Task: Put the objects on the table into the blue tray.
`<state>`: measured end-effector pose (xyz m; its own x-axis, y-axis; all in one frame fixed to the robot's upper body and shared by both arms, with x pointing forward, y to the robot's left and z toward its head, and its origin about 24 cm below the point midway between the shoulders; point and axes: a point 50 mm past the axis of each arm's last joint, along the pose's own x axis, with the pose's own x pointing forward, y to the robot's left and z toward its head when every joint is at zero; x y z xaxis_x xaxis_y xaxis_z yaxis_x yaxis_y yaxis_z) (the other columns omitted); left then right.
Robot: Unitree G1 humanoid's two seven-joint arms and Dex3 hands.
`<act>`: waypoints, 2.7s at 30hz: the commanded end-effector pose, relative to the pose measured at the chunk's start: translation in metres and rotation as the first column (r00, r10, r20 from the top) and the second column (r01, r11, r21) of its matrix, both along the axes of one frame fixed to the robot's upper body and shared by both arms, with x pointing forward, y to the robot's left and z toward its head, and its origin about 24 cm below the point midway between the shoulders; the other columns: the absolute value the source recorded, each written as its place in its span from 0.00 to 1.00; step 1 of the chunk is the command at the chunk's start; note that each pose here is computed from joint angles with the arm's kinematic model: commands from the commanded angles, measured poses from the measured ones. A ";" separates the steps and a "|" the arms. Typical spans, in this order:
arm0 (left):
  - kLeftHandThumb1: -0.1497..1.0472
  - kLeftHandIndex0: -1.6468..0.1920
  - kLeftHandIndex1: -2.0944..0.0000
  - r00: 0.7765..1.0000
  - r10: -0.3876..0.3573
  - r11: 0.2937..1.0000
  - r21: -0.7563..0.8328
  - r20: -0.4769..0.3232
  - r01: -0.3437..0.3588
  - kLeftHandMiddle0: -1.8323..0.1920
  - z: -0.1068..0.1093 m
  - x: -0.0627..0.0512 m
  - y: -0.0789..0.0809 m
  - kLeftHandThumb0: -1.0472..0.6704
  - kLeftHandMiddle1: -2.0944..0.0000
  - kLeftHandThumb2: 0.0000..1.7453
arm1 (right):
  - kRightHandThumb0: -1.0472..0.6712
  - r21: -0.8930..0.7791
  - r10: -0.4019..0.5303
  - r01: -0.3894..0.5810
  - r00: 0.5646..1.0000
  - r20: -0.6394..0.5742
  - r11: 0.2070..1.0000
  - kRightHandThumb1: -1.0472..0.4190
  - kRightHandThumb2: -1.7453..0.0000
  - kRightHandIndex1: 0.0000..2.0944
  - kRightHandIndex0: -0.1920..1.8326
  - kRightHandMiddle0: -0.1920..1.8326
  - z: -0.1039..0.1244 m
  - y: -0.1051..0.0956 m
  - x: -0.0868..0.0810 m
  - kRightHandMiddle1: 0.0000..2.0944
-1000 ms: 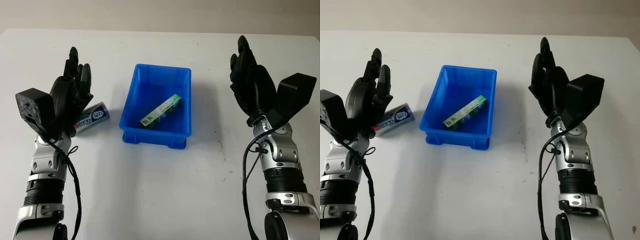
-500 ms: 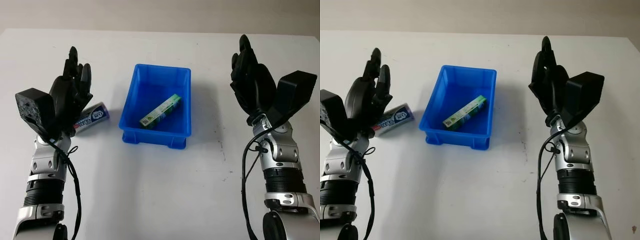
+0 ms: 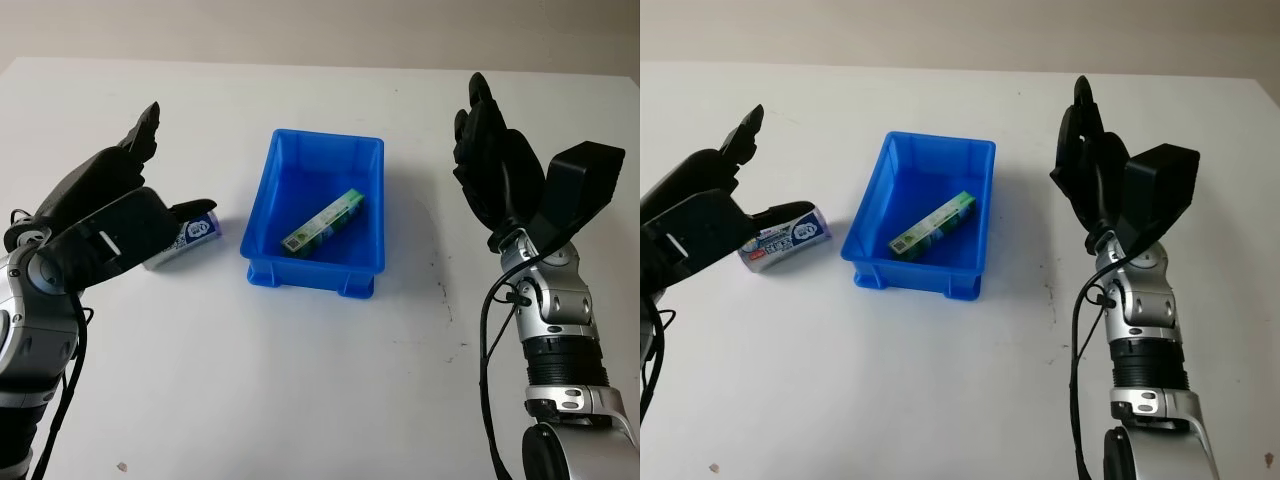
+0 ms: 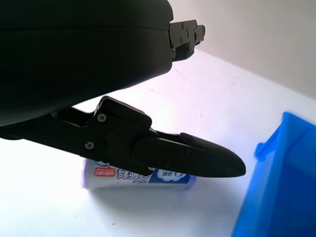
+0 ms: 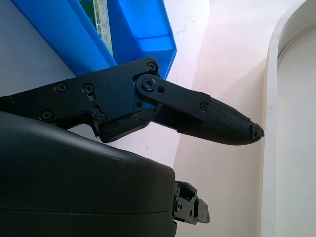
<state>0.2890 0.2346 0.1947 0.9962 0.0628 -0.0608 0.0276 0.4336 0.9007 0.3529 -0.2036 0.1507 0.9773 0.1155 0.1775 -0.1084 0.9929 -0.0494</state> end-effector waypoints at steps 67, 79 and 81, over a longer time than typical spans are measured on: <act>1.00 0.84 0.01 0.977 0.213 0.826 0.533 0.006 -0.183 0.53 -0.062 0.014 -0.023 0.35 0.00 0.19 | 0.14 0.051 0.046 -0.048 0.998 0.047 0.998 0.00 0.57 0.00 0.00 0.00 0.011 0.001 0.000 0.00; 1.00 0.74 0.00 0.942 0.058 0.805 0.542 0.331 -0.240 0.50 -0.002 0.009 -0.034 0.34 0.00 0.15 | 0.15 0.041 0.044 -0.046 0.998 0.048 0.998 0.00 0.57 0.00 0.00 0.00 0.009 0.002 -0.001 0.00; 1.00 0.69 0.00 0.931 0.038 0.798 0.550 0.362 -0.246 0.47 0.007 0.008 -0.036 0.33 0.00 0.17 | 0.15 0.041 0.040 -0.042 0.998 0.047 0.998 0.00 0.57 0.00 0.00 0.00 0.009 0.002 -0.001 0.00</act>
<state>0.2987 0.2003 0.1835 0.9494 0.1398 0.2813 -0.2544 -0.1832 0.9496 0.3515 -0.2020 0.1568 0.9656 0.1487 0.2136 -0.1496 0.9887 -0.0118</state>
